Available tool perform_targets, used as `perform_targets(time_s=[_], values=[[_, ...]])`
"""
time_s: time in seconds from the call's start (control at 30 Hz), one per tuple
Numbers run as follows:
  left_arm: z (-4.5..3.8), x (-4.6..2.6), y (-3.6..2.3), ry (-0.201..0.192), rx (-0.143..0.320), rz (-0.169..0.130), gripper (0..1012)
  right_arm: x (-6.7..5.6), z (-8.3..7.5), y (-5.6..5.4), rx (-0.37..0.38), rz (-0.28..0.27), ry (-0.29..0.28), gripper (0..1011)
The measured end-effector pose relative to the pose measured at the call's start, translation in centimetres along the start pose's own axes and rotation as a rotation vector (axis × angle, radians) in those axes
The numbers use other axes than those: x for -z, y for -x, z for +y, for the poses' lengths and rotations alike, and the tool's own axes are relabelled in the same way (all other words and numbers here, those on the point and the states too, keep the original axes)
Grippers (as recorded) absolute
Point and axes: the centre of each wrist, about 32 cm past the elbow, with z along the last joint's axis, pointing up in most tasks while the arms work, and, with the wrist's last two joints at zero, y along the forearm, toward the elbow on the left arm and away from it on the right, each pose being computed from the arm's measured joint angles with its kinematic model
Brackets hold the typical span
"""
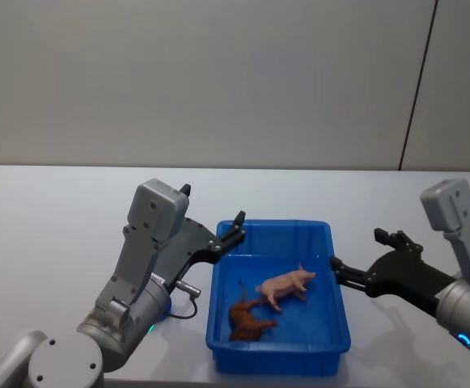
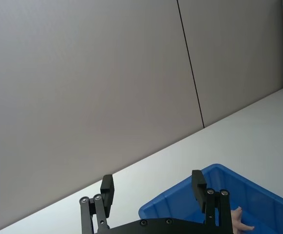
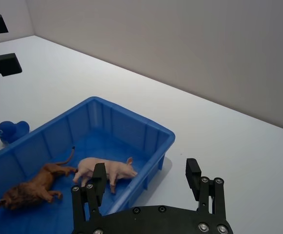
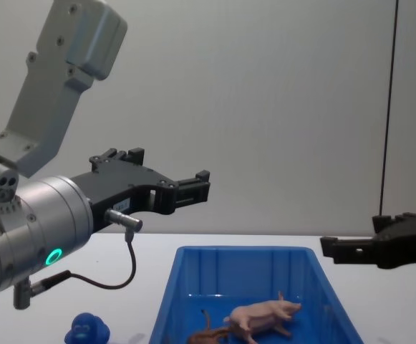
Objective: Pick up the two dolls from the table and place them into the box.
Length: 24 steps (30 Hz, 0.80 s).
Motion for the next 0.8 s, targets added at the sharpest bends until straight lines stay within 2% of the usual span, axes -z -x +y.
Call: perform_targets(time_s=[0.17,0.33,0.6,0.63,0.7,0.8], values=[[0.15,-0.04,0.05,-0.009,-0.002,0.0,1001,0.4,-0.2,-0.6,0.002,-0.007,-0.004,1001],[0.68,-0.25,0.17,-0.028,-0.012,0.0,1001,0.7,-0.4,-1.1,0.003,-0.014,-0.007,1001],[2.66,-0.49,0.56,-0.091,-0.054,0.019,1001,0.9,-0.6,-1.5,0.005,-0.02,-0.009,1001],[3.16,-0.43,0.58,-0.105,-0.063,0.025,1001,0.9,-0.7,-1.6,0.005,-0.021,-0.01,1001],[3.48,-0.38,0.57,-0.116,-0.07,0.032,1001,0.9,-0.7,-1.7,0.005,-0.022,-0.01,1001],[4.4,-0.11,0.46,-0.142,-0.08,0.048,1001,1.0,-0.7,-1.7,0.006,-0.023,-0.01,1001]])
